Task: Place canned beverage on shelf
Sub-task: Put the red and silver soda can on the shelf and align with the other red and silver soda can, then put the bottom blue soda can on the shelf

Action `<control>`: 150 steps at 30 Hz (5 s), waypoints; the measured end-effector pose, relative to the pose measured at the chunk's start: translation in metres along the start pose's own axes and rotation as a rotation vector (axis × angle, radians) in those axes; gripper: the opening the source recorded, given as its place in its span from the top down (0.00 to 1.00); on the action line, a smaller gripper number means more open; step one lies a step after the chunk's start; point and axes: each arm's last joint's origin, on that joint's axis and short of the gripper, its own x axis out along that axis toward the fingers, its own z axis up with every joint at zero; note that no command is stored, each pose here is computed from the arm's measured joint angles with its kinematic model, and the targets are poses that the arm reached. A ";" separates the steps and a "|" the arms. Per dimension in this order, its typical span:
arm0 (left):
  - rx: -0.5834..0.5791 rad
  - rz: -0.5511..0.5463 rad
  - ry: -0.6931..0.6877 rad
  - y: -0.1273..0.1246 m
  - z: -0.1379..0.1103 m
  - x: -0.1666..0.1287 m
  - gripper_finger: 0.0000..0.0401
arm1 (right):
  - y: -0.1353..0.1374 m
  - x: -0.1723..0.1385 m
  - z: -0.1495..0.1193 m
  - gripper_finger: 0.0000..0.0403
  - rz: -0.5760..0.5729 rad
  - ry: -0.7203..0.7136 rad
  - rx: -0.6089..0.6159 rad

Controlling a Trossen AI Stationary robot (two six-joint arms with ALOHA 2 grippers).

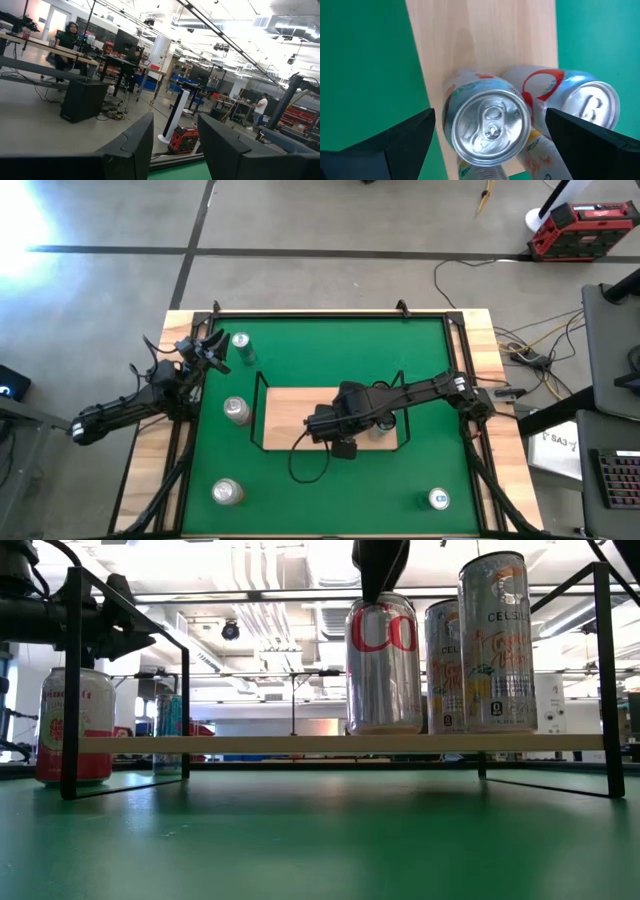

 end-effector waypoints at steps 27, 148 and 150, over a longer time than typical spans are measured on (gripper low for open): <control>0.000 0.000 0.000 0.000 0.000 0.000 0.66 | 0.012 0.002 0.010 0.12 -0.008 -0.133 -0.057; 0.000 0.000 0.001 0.000 0.000 0.000 0.66 | 0.148 -0.047 -0.321 0.38 0.012 -0.261 0.704; 0.000 0.000 0.000 0.000 0.000 0.000 0.66 | 0.151 -0.043 -0.321 0.36 0.003 -0.284 0.705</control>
